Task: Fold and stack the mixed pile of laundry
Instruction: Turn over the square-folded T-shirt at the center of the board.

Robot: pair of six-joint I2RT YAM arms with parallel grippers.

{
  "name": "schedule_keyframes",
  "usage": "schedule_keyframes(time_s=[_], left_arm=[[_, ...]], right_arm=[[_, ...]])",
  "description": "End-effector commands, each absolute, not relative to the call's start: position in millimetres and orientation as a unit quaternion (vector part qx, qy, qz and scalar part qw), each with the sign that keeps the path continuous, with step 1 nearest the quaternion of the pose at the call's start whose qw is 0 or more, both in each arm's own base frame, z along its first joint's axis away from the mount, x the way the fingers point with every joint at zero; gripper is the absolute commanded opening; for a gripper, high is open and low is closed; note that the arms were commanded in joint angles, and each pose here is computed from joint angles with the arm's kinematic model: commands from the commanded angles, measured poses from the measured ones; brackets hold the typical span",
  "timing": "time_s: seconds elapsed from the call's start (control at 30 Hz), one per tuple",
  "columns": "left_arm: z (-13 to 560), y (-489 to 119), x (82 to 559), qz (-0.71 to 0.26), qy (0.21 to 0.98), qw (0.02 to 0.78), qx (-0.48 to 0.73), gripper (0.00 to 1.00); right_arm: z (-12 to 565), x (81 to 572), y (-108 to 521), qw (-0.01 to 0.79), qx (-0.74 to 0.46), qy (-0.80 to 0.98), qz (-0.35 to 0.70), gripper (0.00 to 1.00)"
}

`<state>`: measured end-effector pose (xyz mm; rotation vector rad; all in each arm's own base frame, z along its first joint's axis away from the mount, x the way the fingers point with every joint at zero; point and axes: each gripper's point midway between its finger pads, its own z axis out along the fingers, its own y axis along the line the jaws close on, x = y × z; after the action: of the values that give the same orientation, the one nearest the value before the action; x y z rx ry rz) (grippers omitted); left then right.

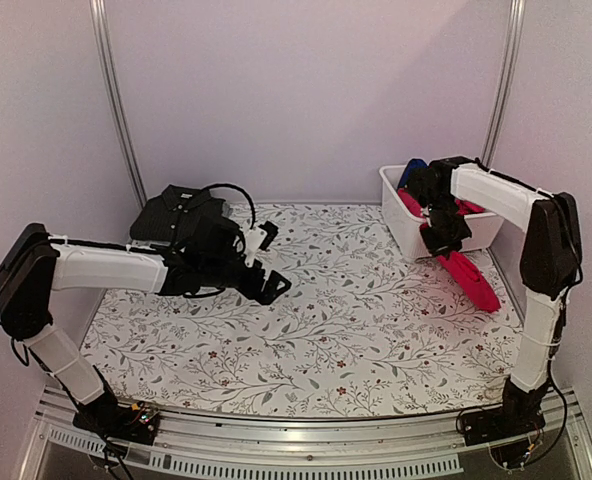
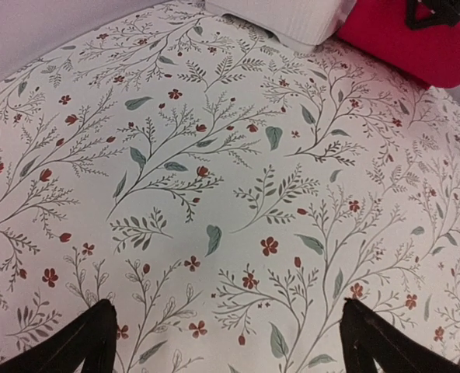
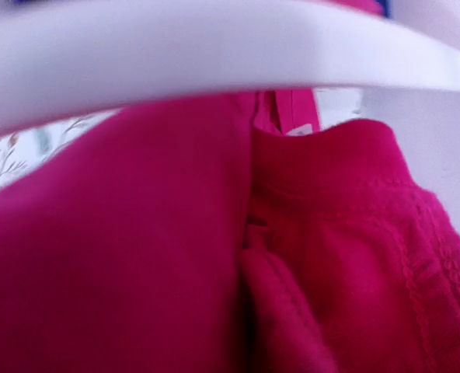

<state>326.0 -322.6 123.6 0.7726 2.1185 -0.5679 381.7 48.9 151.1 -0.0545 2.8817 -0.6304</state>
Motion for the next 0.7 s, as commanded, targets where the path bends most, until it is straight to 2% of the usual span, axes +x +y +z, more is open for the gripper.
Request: schedule_keyframes(time_s=[0.0,0.2,0.47,0.67], left_arm=[[121,-311,323,-0.221,0.842,0.390,0.301,1.00],[118,-303,318,-0.226,0.849,0.383,0.285,1.00],[121,-279,317,-0.236,0.859,0.382,0.245,1.00],[120,-260,322,-0.245,0.872,0.373,0.201,1.00]], right_arm=[[112,360,133,0.051,-0.111,0.973,-0.195,0.00],[86,356,244,0.050,-0.187,0.974,-0.116,0.00],[59,338,330,0.019,-0.220,0.975,-0.001,0.00],[62,335,392,0.001,-0.224,0.964,0.142,0.00]])
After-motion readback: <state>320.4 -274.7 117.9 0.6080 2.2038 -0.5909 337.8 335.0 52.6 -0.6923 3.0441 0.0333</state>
